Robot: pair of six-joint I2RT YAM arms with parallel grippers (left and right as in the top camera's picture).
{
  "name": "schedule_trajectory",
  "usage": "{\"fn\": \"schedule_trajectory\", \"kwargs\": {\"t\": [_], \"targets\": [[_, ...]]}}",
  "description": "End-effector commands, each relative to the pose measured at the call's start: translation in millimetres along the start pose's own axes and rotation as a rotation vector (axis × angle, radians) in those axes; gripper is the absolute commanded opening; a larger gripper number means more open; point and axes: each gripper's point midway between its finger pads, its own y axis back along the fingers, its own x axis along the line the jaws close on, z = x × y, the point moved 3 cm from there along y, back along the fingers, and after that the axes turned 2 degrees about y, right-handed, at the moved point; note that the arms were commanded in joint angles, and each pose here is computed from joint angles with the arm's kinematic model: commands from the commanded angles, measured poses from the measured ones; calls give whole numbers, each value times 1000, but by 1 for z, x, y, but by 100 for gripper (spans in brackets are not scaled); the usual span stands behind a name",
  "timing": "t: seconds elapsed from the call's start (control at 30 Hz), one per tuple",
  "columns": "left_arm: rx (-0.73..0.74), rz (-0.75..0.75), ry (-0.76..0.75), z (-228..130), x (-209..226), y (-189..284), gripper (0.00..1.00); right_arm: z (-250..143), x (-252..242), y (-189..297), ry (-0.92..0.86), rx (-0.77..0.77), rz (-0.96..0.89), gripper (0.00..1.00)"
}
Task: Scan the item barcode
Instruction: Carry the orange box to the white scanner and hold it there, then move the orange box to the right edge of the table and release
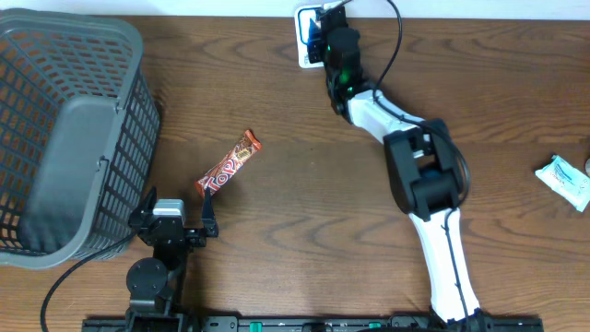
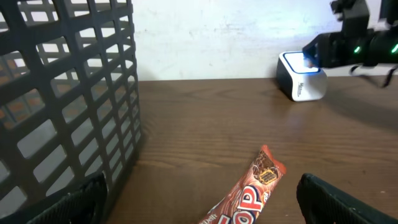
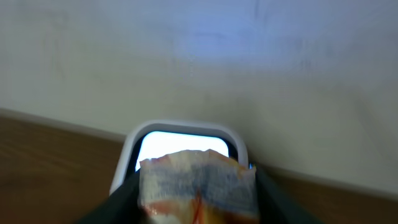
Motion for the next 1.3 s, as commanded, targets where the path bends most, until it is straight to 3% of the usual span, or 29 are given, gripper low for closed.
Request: {"fn": "schedule_trajectory", "kwargs": {"t": [0.0,0.23,0.33,0.5,0.7,0.87,0.97,1.0,1.07,1.27], "targets": [[48,15,8,-15,3,-1,98,89,-28,40,10,-1,-41,41],[48,15,8,-15,3,-1,98,115,-102,130,66,335,-206,41],[48,15,8,-15,3,-1,98,102,-152,178,88,526,-353,41],[48,15,8,-15,3,-1,98,54,-226,245,77,857,-520,52],[48,15,8,-15,3,-1,98,10,-318,270,-178,906,-743,52],[48,15,8,-15,3,-1,98,-41,-383,286,-282,969,-857,52],[48,15,8,-15,3,-1,98,-75,-409,302,-338,1043,-898,44],[48,15,8,-15,3,-1,98,-80,-414,305,-356,1050,-899,58],[48,15,8,-15,3,-1,98,-83,-418,306,-394,1034,-877,99],[48,15,8,-15,3,-1,98,-36,-395,287,-568,848,-623,99]]}}
